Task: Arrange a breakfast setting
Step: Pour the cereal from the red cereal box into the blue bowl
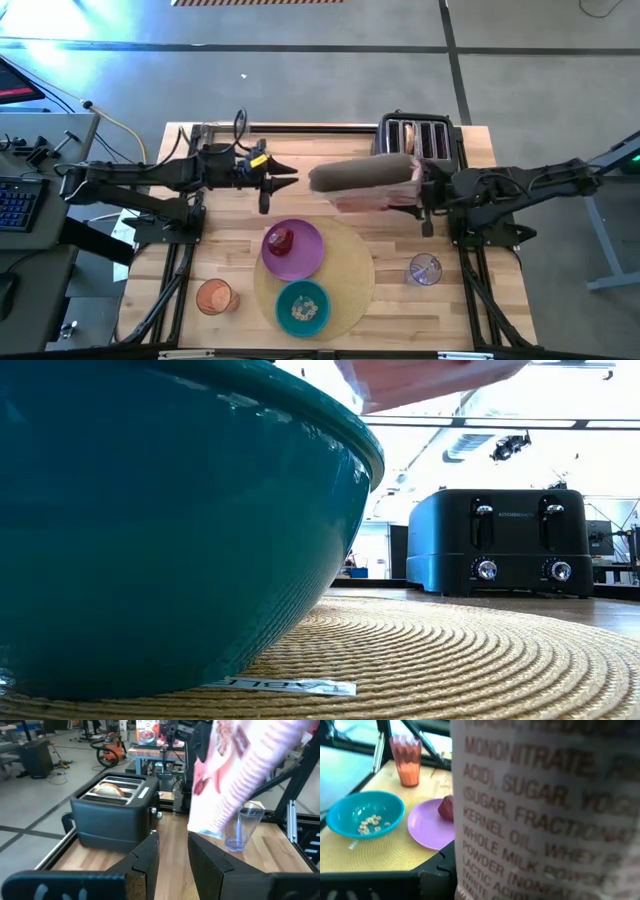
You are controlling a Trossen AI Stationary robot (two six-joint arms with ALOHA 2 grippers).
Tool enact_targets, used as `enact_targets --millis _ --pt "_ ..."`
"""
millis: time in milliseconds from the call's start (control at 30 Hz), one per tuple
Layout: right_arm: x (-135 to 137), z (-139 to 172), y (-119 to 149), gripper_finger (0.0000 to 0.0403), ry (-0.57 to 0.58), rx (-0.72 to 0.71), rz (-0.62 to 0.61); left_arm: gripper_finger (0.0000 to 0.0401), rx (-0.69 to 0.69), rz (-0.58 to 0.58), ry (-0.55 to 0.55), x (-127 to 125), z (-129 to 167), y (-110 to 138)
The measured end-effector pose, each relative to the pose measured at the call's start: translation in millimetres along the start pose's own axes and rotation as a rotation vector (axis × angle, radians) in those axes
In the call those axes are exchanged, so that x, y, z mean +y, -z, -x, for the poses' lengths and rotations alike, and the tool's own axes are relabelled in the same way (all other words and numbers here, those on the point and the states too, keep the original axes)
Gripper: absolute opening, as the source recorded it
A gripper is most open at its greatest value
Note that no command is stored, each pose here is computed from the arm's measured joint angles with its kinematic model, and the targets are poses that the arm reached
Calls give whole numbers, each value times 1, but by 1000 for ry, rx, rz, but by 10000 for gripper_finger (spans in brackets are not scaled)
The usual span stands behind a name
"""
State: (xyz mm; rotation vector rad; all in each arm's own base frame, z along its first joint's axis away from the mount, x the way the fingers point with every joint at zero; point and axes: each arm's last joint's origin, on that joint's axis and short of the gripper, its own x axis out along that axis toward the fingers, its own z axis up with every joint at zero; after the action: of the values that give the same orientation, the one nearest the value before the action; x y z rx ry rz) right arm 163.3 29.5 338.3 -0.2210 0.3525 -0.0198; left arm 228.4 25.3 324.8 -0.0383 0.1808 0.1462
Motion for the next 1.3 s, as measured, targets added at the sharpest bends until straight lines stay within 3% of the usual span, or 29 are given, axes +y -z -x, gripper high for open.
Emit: enact_targets --millis 300,500,900,1300 --pt "9 -12 -29 151 7 200 162 90 7 7 -38 9 8 -2" --pt "24 -26 -38 150 -52 281 300 90 4 10 -72 16 8 -2" --pt "61 -46 -30 150 -102 399 572 90 0 45 -157 33 10 -2" --pt "87 -65 -20 150 -13 478 922 90 0 45 -159 34 10 -2"
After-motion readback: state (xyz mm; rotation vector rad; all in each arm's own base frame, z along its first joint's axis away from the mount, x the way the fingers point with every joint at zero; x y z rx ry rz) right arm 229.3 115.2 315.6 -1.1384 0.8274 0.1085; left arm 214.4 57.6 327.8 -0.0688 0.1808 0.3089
